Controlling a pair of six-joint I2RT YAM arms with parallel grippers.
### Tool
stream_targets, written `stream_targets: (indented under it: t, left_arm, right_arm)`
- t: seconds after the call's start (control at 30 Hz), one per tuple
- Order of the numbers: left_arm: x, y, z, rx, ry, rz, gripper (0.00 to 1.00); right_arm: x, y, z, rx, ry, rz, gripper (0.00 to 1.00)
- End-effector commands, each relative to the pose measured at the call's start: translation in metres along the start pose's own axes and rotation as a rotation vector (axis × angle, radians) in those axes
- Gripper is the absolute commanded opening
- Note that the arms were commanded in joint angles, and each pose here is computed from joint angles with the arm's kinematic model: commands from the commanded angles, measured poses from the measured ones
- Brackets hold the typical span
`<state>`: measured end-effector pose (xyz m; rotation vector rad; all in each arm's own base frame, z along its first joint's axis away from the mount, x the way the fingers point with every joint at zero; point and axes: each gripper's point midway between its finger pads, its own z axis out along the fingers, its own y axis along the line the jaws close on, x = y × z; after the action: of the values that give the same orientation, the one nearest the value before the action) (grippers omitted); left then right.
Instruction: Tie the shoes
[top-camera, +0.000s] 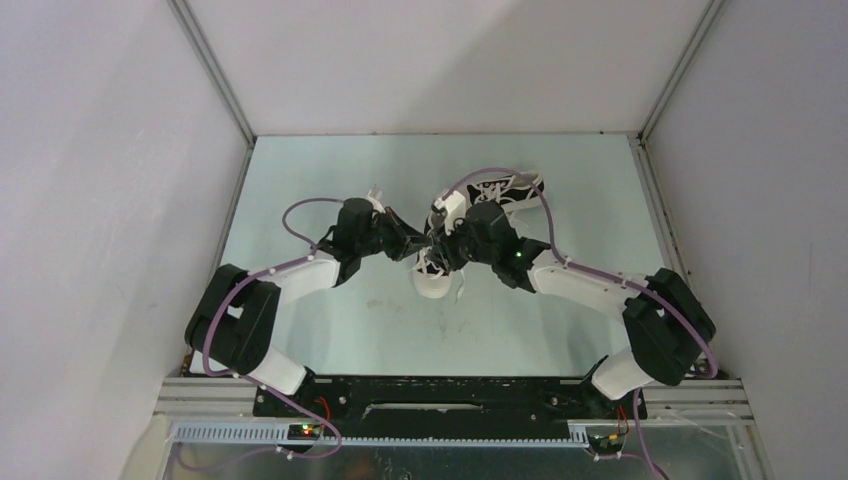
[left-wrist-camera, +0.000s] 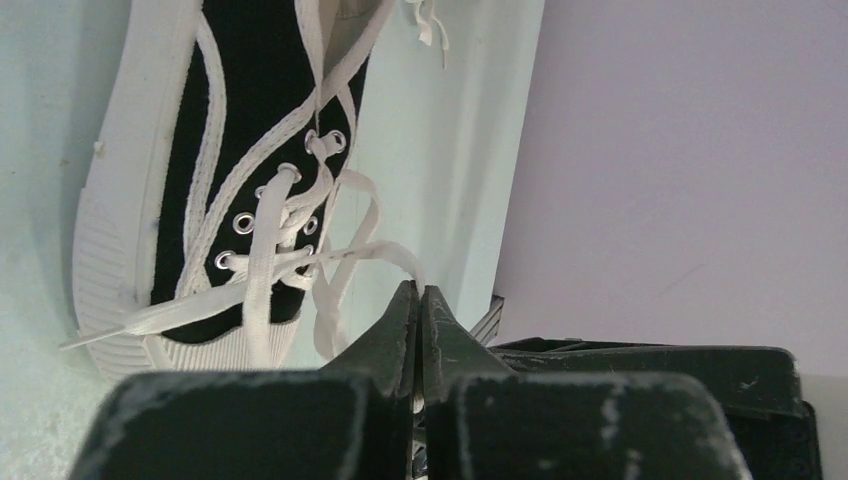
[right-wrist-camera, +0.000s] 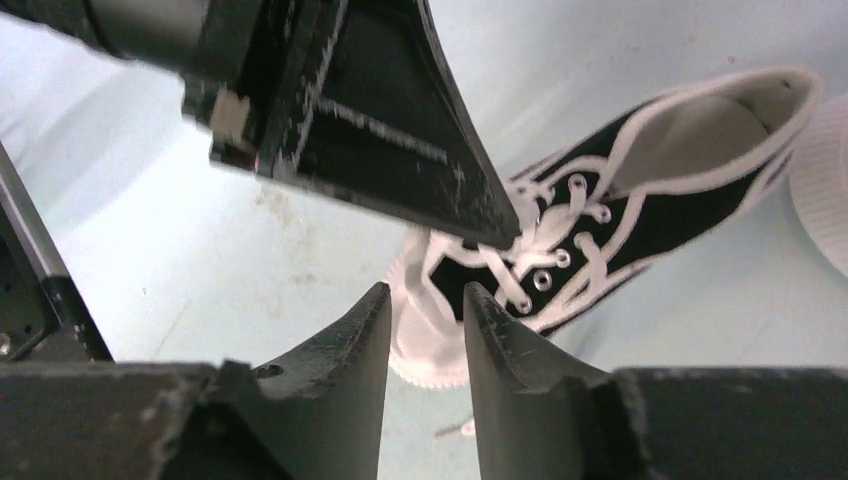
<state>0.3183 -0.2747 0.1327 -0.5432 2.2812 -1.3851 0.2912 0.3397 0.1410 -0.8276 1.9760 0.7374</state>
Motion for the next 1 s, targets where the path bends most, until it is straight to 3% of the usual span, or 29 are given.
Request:
stream_targets:
  t: [0.0, 0.17, 0.27, 0.63, 0.87, 0.97]
  left_arm:
    - [-0.012, -0.016, -0.004, 0.021, -0.040, 0.073, 0.00]
    - [-0.012, -0.019, -0.002, 0.025, -0.021, 0.100, 0.00]
    - [-0.013, -0.019, -0.002, 0.026, -0.019, 0.109, 0.00]
    - [-0.014, -0.021, -0.001, 0.024, -0.007, 0.143, 0.00]
    - [-0.013, -0.019, 0.000, 0.019, 0.008, 0.149, 0.00]
    - [-0.012, -0.020, 0.001, 0.022, 0.013, 0.151, 0.00]
  right_arm:
    - [-0.019, -0.008, -0.029, 0.022, -0.109, 0.039, 0.40]
    - [0.006, -0.033, -0.049, 0.049, -0.101, 0.129, 0.48]
    - [0.035, -0.050, -0.048, 0.078, -0.031, 0.186, 0.51]
    - [0.080, -0.046, 0.004, -0.118, 0.142, 0.293, 0.64]
    - [0.077, -0.060, 0.017, -0.070, 0.123, 0.278, 0.66]
    - [0.077, -0.058, 0.017, -0.097, 0.119, 0.282, 0.59]
